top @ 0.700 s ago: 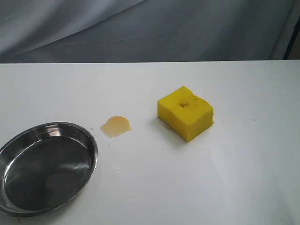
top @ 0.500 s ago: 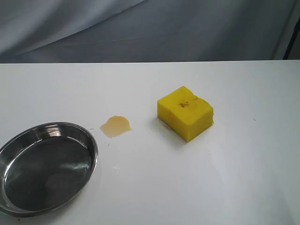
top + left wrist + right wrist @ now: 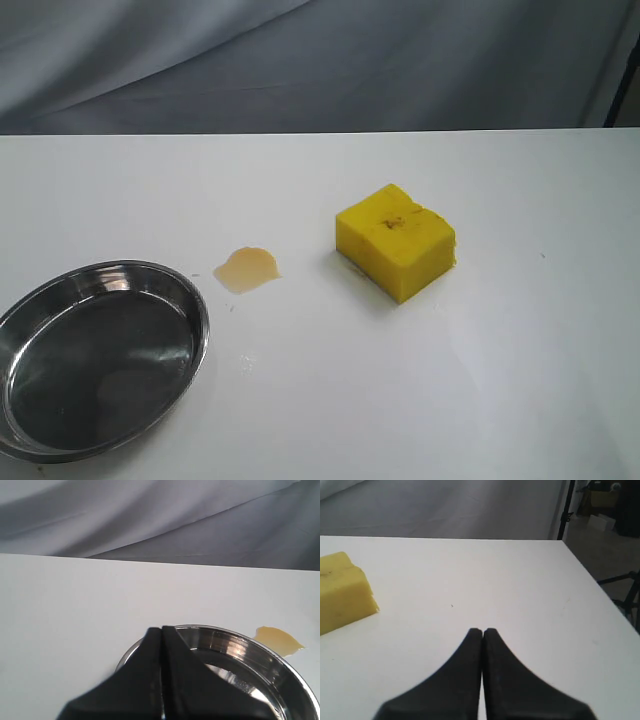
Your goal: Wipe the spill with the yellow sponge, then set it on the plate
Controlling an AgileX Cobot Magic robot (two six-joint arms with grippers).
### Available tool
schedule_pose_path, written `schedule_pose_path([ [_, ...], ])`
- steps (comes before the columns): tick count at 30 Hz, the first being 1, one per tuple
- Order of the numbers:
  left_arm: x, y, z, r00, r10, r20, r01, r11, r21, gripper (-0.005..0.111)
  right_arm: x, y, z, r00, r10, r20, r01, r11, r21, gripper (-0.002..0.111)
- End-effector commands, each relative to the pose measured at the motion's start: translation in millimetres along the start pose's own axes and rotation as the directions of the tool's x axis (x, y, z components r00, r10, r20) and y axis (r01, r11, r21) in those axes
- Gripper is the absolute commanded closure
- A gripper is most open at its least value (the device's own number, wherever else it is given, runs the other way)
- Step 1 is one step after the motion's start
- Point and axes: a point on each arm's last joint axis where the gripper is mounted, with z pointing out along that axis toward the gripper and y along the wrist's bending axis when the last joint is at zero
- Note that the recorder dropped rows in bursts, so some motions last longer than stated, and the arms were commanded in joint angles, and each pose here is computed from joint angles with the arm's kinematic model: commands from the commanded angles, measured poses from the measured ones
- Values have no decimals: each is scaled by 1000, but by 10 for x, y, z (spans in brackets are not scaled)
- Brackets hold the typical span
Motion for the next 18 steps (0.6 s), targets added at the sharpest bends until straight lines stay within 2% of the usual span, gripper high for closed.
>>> schedule_pose_path([
  [1,10,-1,3,1000,-4,2,4,1000,3,107,-62,-14,2,991,-109,72,107,994,22,108],
  [6,10,-1,3,1000,-4,2,4,1000,3,107,-113,-9,-3,988,-87,129,85,996,20,108],
  [8,10,-1,3,1000,-4,2,4,1000,3,107,-283,-6,-42,948,-39,316,35,999,18,108],
  [9,10,-1,3,1000,-4,2,4,1000,3,107,-385,-19,-83,894,138,427,-134,990,-41,108],
  [10,10,-1,3,1000,-4,2,4,1000,3,107,-488,-53,-142,788,314,530,-294,948,-125,108],
  [11,10,-1,3,1000,-4,2,4,1000,3,107,-559,-81,-195,704,377,601,-347,922,-171,108],
  [12,10,-1,3,1000,-4,2,4,1000,3,107,-677,-120,-314,567,380,731,-343,916,-209,108],
  [13,10,-1,3,1000,-4,2,4,1000,3,107,-714,-130,-361,512,385,768,-339,912,-231,108],
  [14,10,-1,3,1000,-4,2,4,1000,3,107,-790,-129,-397,482,442,757,-362,887,-287,108],
  [15,10,-1,3,1000,-4,2,4,1000,3,107,-861,-126,-409,493,472,731,-381,872,-307,108],
  [16,10,-1,3,1000,-4,2,4,1000,3,107,-998,-116,-414,556,489,672,-401,866,-299,108],
  [18,10,-1,3,1000,-4,2,4,1000,3,107,-1190,-106,-408,634,477,609,-400,876,-269,108],
])
